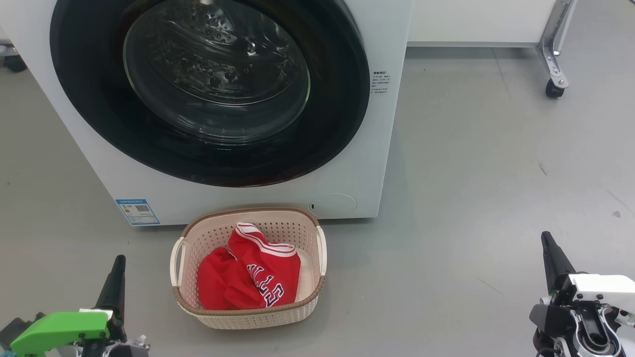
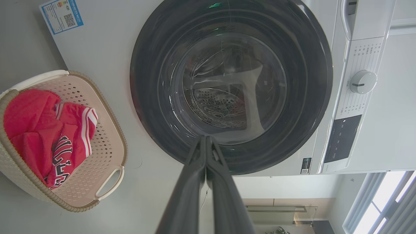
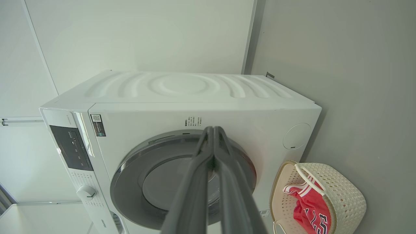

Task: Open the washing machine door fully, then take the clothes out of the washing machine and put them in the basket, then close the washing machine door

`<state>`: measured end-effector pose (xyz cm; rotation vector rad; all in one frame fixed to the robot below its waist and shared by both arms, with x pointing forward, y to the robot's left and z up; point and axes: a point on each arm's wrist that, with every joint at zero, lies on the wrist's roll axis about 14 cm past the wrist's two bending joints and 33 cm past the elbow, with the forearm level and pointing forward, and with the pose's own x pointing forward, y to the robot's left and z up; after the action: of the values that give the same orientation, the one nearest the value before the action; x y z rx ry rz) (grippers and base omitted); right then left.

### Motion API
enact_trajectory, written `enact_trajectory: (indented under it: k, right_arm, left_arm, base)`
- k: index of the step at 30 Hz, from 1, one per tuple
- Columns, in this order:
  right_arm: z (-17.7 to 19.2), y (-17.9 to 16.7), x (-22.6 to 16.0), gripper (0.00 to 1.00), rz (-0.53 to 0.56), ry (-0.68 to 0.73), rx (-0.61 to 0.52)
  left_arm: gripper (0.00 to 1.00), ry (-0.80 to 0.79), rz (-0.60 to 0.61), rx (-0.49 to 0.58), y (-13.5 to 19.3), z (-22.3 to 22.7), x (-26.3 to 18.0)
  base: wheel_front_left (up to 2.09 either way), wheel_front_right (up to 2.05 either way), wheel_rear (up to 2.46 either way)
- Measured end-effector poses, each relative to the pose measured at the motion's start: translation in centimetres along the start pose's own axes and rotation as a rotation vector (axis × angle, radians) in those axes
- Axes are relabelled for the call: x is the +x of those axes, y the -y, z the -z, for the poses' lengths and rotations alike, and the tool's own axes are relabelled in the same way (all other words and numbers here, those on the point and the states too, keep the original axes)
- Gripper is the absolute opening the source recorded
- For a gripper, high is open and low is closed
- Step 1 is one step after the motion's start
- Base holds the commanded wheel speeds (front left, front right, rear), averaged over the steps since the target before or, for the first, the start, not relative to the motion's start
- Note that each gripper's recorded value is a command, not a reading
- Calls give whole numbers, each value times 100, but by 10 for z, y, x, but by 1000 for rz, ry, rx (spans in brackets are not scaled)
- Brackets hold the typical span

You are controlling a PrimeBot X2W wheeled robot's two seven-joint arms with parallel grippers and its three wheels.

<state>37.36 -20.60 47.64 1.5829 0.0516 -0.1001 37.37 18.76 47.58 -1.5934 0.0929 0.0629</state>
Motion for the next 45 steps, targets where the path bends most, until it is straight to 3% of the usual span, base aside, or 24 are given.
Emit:
enact_trajectory:
  k: [45]
  right_arm:
    - [0,0,0,0,0,0,1]
  left_arm:
    - [0,2,1,-2,0,0,0]
  base:
    - [0,0,0]
